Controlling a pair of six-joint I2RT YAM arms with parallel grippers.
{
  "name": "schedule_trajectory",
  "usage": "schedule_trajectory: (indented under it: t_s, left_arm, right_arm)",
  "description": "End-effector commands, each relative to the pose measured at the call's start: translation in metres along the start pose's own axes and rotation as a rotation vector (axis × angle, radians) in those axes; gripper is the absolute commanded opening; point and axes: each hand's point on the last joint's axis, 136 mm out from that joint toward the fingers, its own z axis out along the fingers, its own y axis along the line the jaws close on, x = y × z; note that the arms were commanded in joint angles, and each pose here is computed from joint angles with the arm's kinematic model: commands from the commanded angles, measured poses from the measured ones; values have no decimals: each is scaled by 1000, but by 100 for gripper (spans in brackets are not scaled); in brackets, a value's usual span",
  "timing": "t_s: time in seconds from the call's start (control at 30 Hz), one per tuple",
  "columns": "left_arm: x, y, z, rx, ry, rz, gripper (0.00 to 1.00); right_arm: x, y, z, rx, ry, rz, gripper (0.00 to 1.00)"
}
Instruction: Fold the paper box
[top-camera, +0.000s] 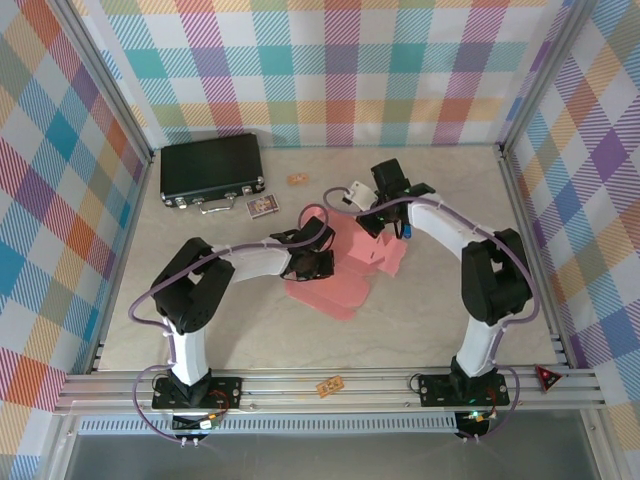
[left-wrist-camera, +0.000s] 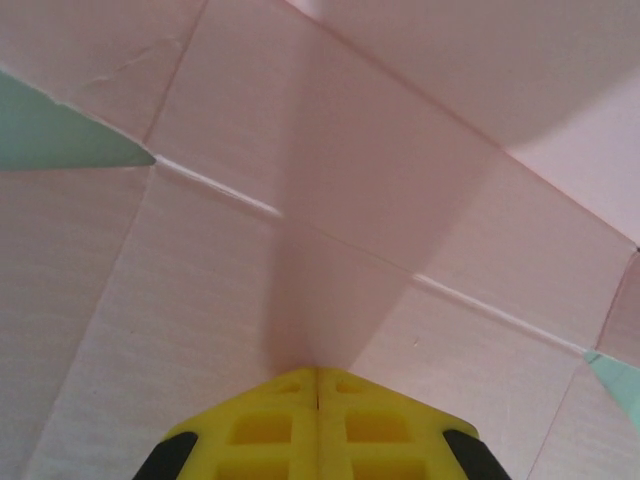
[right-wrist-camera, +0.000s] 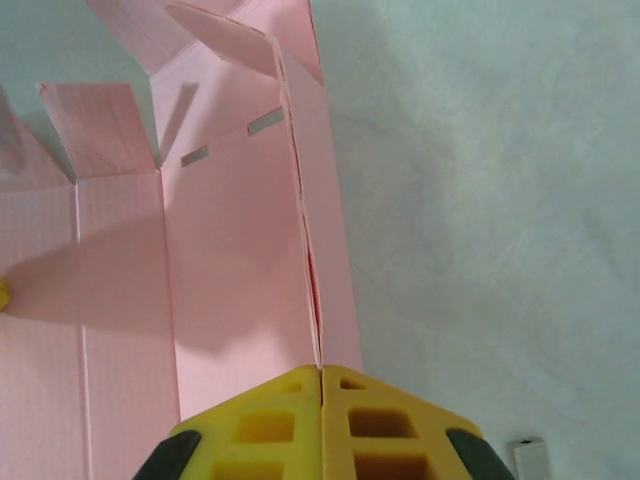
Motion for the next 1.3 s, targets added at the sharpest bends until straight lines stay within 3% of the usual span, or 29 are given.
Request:
schedule_trajectory:
  t_s: [0.0, 0.03, 0.27, 0.4, 0.6, 0.73, 1.27]
  left_arm:
    - [-8, -19, -6, 58, -8, 36, 0]
    - [-10, -20, -12, 61, -20, 40, 0]
    - [-6, 6, -58, 7, -126, 27, 25]
    - [9, 33, -64, -33, -142, -15, 31]
    - [33, 66, -48, -82, -104, -72, 18]
    - [38, 72, -33, -65, -89, -105, 0]
    - [42, 70, -18, -42, -63, -163, 0]
  right_arm:
    - [-25, -11, -11, 118, -107, -117, 0]
    - [-26, -12, -12, 129, -111, -125, 0]
    - [-30, -18, -15, 197, -122, -179, 0]
    - [-32, -20, -16, 232, -127, -210, 0]
    - [-36, -17, -18, 246, -141, -251, 0]
    - [-37, -10, -18, 244, -140, -281, 0]
    - [-45, 5, -9, 402, -196, -433, 0]
